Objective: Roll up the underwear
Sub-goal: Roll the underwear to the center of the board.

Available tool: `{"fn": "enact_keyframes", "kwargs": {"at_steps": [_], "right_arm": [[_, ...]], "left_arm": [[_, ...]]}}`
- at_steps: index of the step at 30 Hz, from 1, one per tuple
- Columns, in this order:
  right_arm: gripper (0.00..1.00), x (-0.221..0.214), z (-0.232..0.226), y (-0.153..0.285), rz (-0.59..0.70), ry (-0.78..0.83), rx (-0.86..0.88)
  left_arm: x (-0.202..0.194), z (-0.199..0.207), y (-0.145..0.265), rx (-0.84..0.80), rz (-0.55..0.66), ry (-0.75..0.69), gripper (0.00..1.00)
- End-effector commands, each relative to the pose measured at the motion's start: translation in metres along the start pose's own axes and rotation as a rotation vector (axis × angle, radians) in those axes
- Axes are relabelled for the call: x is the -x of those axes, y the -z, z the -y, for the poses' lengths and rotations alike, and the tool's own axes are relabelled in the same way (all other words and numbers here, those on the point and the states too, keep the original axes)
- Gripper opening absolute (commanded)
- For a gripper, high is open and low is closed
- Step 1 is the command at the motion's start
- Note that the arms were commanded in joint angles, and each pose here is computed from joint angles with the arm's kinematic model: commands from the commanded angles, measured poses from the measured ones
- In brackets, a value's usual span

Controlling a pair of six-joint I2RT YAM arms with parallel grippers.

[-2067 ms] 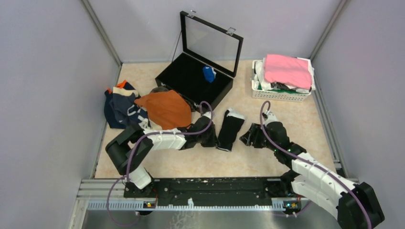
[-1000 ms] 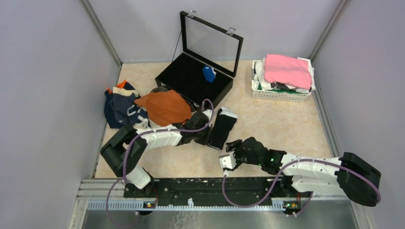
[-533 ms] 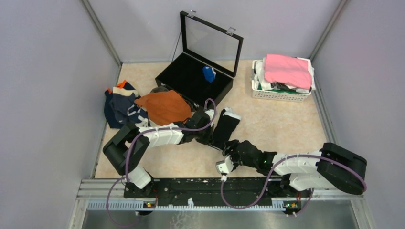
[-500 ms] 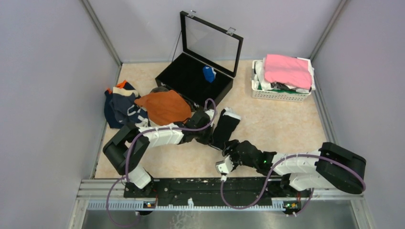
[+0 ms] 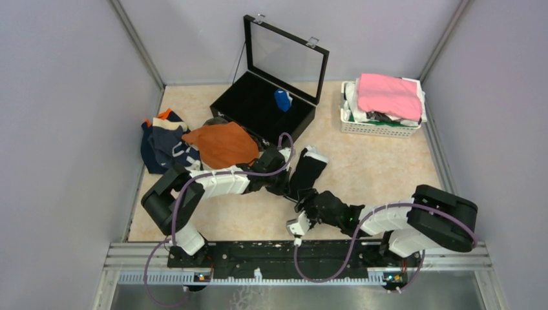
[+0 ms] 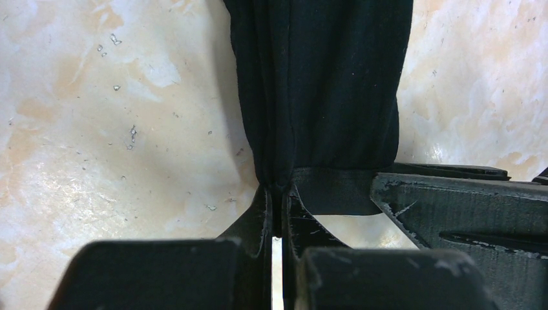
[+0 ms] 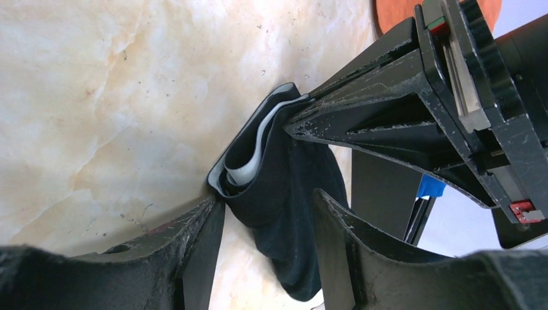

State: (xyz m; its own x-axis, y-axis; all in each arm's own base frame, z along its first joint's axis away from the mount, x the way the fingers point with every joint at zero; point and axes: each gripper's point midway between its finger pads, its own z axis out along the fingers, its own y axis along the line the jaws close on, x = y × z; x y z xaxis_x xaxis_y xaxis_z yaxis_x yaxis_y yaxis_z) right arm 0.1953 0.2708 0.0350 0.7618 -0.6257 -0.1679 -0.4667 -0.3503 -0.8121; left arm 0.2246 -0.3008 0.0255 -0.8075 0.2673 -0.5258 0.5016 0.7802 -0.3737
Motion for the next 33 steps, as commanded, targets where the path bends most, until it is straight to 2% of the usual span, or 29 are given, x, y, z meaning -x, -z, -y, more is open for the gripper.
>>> {"fn": "enact_keyframes", "kwargs": {"at_steps": [1, 10, 17, 18, 19, 22, 28, 33], "right_arm": [[0.52, 0.005, -0.01, -0.007, 0.012, 0.012, 0.042], [0.42, 0.001, -0.017, -0.014, -0.001, -0.001, 0.04], [0.04, 0.001, -0.005, -0.013, -0.003, -0.035, -0.027], [0.0, 0.001, -0.003, -0.012, -0.003, -0.051, -0.041], [0.0, 0.002, 0.0, -0.011, 0.0, -0.065, -0.056], [0.0, 0.004, 0.005, -0.008, 0.018, -0.124, -0.101], [0.0, 0.012, 0.008, 0.0, 0.091, -0.264, -0.165], [0.0, 0.023, 0.016, 0.011, 0.164, -0.372, -0.209]], "left_arm": [[-0.035, -0.015, -0.005, 0.042, -0.128, -0.012, 0.0], [-0.037, -0.015, -0.006, 0.039, -0.135, -0.012, 0.0], [-0.035, -0.021, -0.002, 0.083, -0.12, 0.004, 0.0], [-0.034, -0.023, 0.0, 0.09, -0.114, 0.01, 0.0], [-0.033, -0.023, 0.002, 0.097, -0.106, 0.016, 0.0], [-0.03, -0.026, 0.011, 0.12, -0.08, 0.041, 0.12], [-0.014, -0.027, 0.039, 0.167, 0.017, 0.091, 0.53], [0.018, -0.032, 0.074, 0.254, 0.161, 0.133, 0.69]]}}
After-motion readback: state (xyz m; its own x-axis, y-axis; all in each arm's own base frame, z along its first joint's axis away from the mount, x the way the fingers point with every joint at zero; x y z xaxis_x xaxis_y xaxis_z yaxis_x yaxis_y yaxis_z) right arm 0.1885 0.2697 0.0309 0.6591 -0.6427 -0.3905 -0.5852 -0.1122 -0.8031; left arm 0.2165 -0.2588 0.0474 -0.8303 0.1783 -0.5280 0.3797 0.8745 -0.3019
